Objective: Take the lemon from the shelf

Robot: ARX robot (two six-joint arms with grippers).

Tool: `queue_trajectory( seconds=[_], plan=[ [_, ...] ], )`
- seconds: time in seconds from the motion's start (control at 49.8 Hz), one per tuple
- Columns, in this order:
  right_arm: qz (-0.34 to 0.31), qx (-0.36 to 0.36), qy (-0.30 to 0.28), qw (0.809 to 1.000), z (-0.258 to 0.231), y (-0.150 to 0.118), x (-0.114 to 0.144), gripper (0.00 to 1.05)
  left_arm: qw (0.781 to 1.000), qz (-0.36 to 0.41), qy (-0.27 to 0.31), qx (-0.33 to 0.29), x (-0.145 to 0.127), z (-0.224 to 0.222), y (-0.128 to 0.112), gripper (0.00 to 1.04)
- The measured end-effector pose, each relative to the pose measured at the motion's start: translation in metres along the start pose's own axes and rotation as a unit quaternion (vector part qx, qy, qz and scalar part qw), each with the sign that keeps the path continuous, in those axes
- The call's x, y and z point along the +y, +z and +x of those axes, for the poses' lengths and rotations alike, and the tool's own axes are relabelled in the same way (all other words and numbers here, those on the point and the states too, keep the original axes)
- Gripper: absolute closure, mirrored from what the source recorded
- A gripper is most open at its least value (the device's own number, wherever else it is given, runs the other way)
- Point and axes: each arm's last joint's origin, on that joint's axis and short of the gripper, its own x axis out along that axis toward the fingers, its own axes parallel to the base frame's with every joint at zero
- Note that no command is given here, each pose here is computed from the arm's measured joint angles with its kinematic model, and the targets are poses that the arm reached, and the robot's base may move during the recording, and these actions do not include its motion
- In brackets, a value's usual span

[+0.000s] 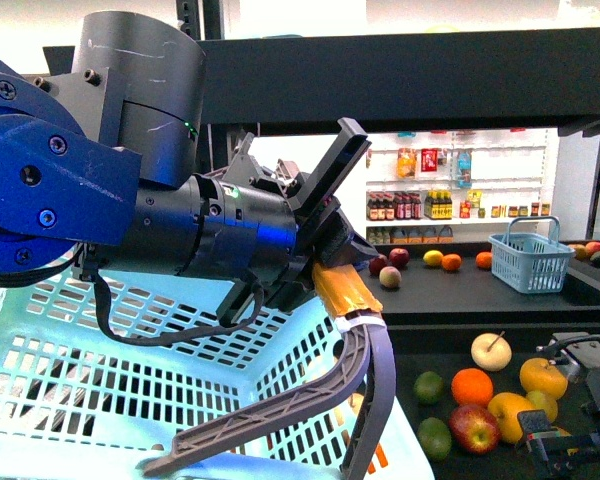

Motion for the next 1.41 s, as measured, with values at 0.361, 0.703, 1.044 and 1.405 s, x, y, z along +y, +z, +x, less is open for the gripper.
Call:
queue_trajectory(
  seconds=[0.361, 0.703, 1.044, 1.405],
  plan=[
    [-0.019, 0.067, 0.026, 0.997, 0.065, -0.029, 0.003, 0.08, 1.0, 0.0, 0.0, 0.0, 0.0, 0.0, 0.0, 0.96],
    [-0.054, 0.099, 0.04, 0.993, 0.099, -0.052, 0.008, 0.08, 1.0, 0.0, 0.0, 0.0, 0.0, 0.0, 0.0, 0.96],
    [-0.066, 0.127, 0.052, 0.988, 0.11, -0.072, 0.007, 0.08, 1.0, 0.0, 0.0, 0.0, 0.0, 0.0, 0.0, 0.96],
    [-0.08, 0.15, 0.057, 0.984, 0.121, -0.095, 0.006, 0.08, 1.0, 0.0, 0.0, 0.0, 0.0, 0.0, 0.0, 0.96]
  ],
)
